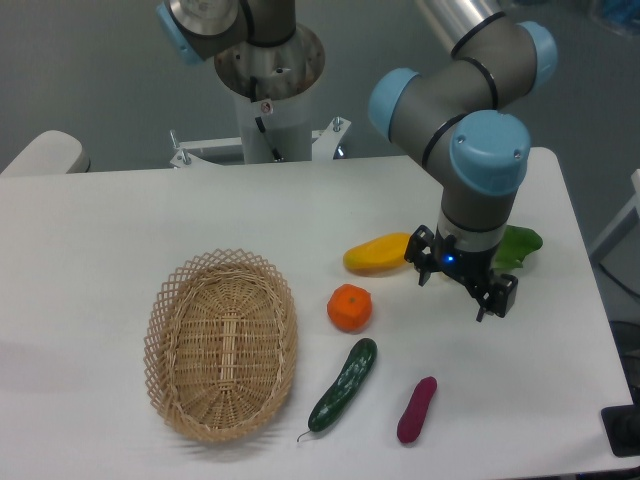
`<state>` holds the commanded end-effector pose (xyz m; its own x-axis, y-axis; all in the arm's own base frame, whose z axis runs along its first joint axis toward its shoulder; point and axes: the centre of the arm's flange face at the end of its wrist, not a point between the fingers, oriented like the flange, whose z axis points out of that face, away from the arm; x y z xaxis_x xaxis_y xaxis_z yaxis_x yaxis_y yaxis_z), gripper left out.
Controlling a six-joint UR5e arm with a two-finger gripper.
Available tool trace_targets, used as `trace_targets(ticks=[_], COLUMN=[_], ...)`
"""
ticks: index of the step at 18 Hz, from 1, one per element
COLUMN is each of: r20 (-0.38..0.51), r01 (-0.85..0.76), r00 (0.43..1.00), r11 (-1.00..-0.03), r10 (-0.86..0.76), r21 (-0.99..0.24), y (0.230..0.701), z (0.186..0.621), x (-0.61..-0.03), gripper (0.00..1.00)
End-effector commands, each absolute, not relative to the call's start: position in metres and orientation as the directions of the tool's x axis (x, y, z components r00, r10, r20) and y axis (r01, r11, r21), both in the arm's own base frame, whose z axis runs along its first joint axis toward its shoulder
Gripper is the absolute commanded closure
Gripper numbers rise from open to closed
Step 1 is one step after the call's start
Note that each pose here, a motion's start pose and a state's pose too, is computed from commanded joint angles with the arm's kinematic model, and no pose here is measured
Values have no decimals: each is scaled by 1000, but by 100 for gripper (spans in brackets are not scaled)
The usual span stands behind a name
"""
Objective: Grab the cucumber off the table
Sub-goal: 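Move the open gripper down toward the green cucumber beside the orange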
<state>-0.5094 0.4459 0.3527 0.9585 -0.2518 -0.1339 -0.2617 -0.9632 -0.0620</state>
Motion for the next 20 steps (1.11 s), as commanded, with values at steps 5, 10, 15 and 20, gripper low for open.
trace_targets(ticks=[5, 10, 15, 20], r20=[-126, -98, -60, -41], r01=[-257, -218, -96, 17], r00=[961, 972, 994, 999], r11=[-965, -974, -993, -998], r10=[-248, -212, -93, 20], r21=[-60, -59, -62, -67], y=[450, 460, 486, 518], z=[346, 331, 299, 255], x=[-505, -495, -479, -465], gripper=[1, 0, 0, 0])
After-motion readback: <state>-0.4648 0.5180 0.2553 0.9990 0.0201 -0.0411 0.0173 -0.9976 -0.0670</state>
